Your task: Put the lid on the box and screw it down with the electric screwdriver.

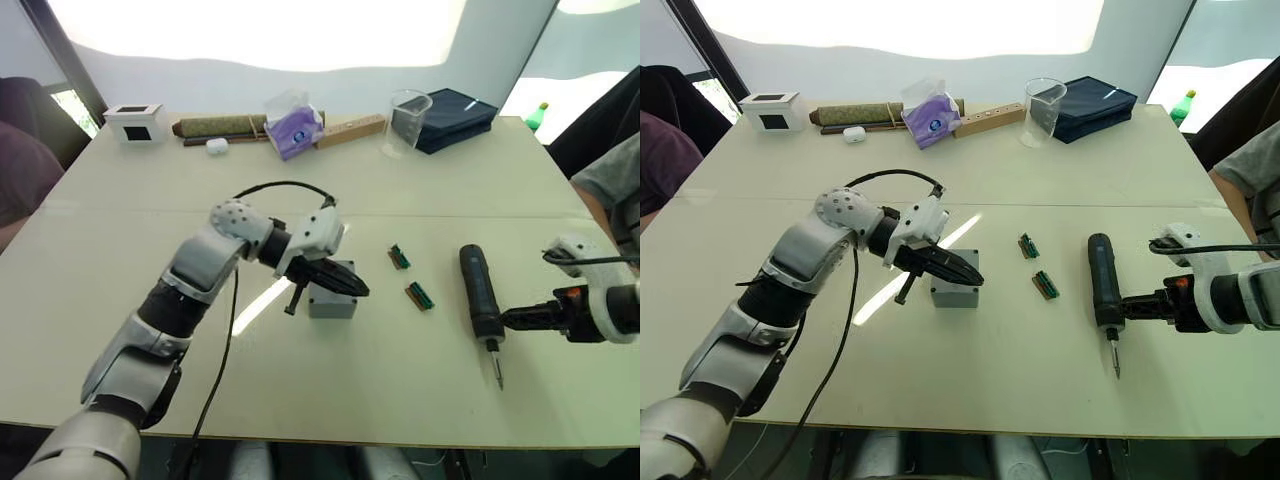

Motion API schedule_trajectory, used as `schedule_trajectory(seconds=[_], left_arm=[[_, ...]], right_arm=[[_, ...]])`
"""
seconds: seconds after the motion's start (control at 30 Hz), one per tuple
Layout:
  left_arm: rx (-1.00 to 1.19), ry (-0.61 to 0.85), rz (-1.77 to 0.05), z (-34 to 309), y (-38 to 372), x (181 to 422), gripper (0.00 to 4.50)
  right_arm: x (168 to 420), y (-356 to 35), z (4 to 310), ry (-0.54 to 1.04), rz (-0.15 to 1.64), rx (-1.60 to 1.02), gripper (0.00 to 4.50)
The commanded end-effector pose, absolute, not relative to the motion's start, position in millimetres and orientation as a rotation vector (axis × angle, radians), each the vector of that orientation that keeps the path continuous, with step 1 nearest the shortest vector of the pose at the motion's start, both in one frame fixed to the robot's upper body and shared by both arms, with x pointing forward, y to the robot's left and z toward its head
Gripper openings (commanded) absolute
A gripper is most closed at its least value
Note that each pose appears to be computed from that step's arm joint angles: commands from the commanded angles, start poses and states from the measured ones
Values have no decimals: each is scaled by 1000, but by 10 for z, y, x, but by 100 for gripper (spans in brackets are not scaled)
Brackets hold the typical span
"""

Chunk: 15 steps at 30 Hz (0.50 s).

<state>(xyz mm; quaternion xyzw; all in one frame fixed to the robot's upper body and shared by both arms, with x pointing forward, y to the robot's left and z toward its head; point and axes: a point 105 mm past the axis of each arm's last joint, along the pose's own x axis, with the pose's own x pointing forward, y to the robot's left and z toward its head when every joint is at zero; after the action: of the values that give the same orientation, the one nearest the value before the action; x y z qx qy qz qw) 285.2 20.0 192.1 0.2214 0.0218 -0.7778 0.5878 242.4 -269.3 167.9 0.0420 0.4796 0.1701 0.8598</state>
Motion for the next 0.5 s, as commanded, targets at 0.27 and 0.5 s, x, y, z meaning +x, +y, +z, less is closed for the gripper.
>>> schedule_trajectory(seconds=[0.27, 0.5], left_arm=[[528, 12, -1764, 1972, 181, 2846, 0], [508, 20, -1737, 1952, 197, 2853, 0]], right_arm=[[2706, -2525, 1482, 1059, 324, 82, 276], [2643, -2487, 1246, 1157, 299, -24, 276]])
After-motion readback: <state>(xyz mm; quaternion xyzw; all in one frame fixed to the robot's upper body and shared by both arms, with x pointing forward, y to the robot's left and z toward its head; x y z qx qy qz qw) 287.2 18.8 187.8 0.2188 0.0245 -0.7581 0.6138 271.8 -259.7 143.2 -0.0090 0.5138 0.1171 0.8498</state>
